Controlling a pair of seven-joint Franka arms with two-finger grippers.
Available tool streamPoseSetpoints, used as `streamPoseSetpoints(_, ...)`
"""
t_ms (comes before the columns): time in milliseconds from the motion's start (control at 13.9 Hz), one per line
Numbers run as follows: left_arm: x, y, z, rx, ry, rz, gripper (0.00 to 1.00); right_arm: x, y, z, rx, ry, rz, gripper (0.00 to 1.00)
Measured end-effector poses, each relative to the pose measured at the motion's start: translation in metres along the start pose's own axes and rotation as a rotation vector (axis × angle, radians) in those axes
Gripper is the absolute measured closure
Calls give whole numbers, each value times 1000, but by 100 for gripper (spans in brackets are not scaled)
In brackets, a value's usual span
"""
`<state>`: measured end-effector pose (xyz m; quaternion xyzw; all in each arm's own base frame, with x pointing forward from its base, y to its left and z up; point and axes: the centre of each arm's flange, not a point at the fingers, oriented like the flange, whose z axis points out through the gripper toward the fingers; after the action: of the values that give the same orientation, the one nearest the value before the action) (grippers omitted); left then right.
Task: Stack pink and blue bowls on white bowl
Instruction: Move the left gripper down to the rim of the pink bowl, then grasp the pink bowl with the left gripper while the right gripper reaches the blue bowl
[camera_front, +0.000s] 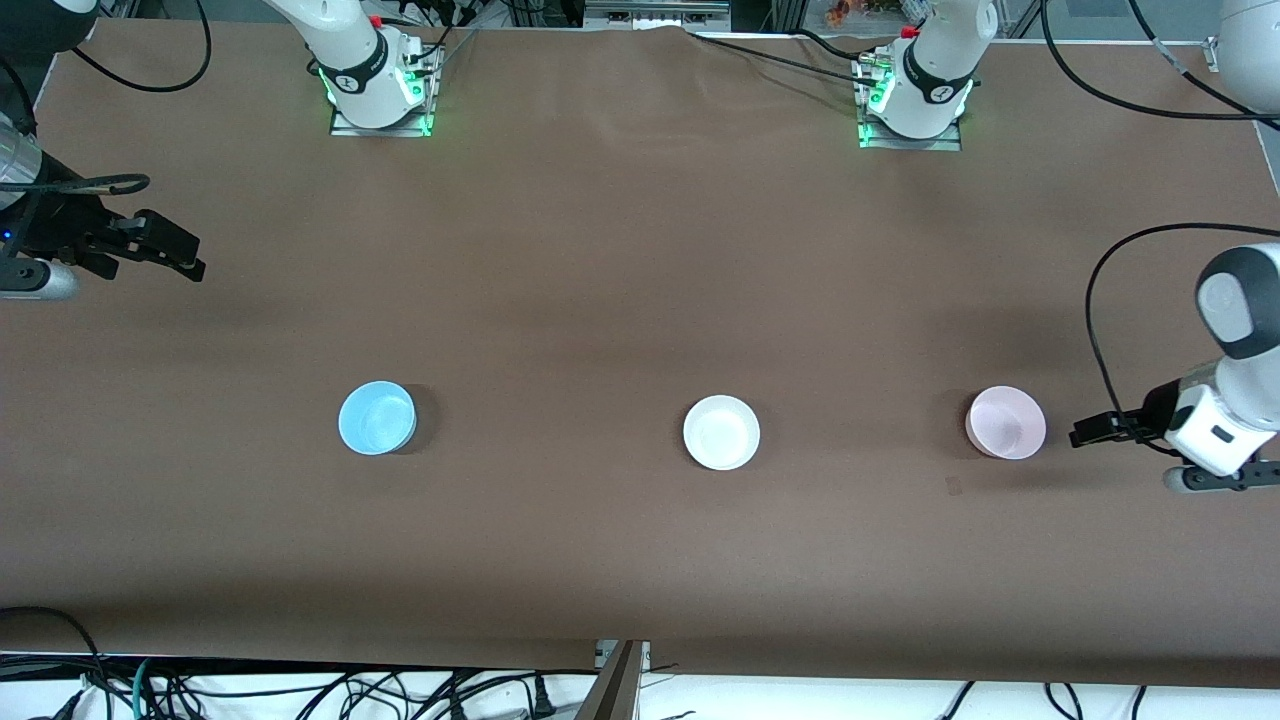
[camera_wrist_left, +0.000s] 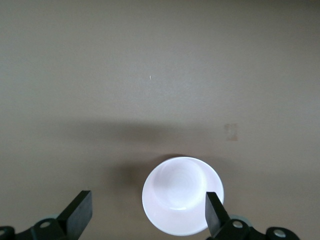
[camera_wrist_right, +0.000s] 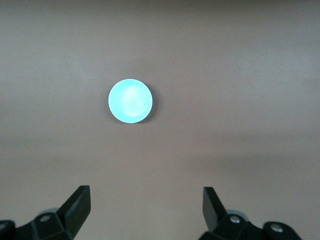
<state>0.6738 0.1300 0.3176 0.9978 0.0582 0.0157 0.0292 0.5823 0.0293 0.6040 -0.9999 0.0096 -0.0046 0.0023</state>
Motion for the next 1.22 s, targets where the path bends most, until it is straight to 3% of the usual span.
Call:
streamPoseSetpoints(430, -24, -4, 51, 51, -55, 50, 7, 0, 0, 0, 0, 0, 0, 0)
streamPoseSetpoints(789, -40, -1, 81, 52, -33, 65, 9, 1, 0, 1, 0, -2, 0, 0)
streamPoseSetpoints(1219, -55, -27, 99, 46, -55, 25, 15, 2, 0, 3, -1, -6, 0, 0)
